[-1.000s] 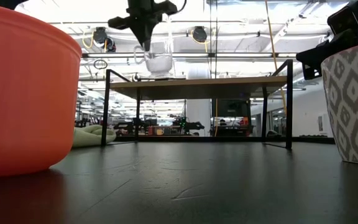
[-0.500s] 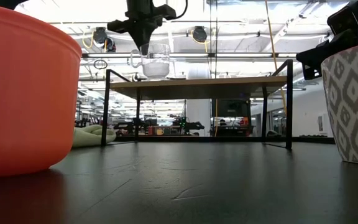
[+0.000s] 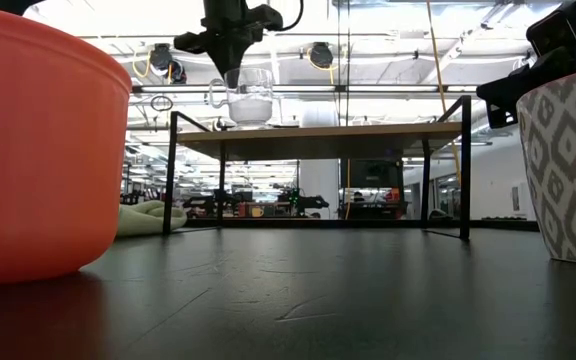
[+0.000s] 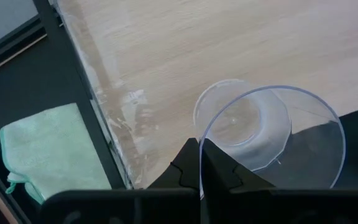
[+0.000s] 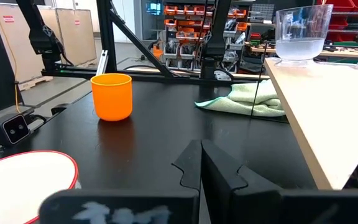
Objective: Stack small to large cups/mugs on shelf
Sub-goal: Put the transparent mug on the shelf
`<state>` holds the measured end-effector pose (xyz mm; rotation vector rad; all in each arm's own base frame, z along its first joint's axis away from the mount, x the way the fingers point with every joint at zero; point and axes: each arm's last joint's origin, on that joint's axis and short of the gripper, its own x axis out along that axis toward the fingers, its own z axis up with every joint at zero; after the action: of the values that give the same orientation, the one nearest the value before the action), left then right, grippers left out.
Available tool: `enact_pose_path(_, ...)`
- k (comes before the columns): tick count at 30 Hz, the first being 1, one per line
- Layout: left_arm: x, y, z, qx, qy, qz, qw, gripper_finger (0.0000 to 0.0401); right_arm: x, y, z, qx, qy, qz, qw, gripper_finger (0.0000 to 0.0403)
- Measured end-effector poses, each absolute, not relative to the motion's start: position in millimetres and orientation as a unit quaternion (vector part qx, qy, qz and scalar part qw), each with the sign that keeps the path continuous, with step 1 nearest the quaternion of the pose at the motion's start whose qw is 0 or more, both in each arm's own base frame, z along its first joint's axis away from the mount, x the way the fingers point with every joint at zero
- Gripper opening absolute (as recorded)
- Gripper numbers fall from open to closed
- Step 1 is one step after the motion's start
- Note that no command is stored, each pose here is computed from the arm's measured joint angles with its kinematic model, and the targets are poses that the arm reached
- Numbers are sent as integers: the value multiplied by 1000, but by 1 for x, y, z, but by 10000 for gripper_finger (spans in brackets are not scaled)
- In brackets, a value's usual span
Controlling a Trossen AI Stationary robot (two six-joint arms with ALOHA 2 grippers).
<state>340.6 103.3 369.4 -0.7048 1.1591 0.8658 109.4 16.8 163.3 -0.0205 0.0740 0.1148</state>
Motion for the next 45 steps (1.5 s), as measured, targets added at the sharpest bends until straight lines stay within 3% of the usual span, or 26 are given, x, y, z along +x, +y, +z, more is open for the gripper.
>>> enact_pose_path(30,337,113,369,-303,534,365,700,30,109,17,163,-10,41,57,997,0)
enact_pose_path(37,333,118,374,-287,534,353,713,69,109,17,161,-11,48,57,997,0)
enact_pose_path(45,323,119,409,-262,485,330,766,123,109,17,161,-11,51,57,997,0)
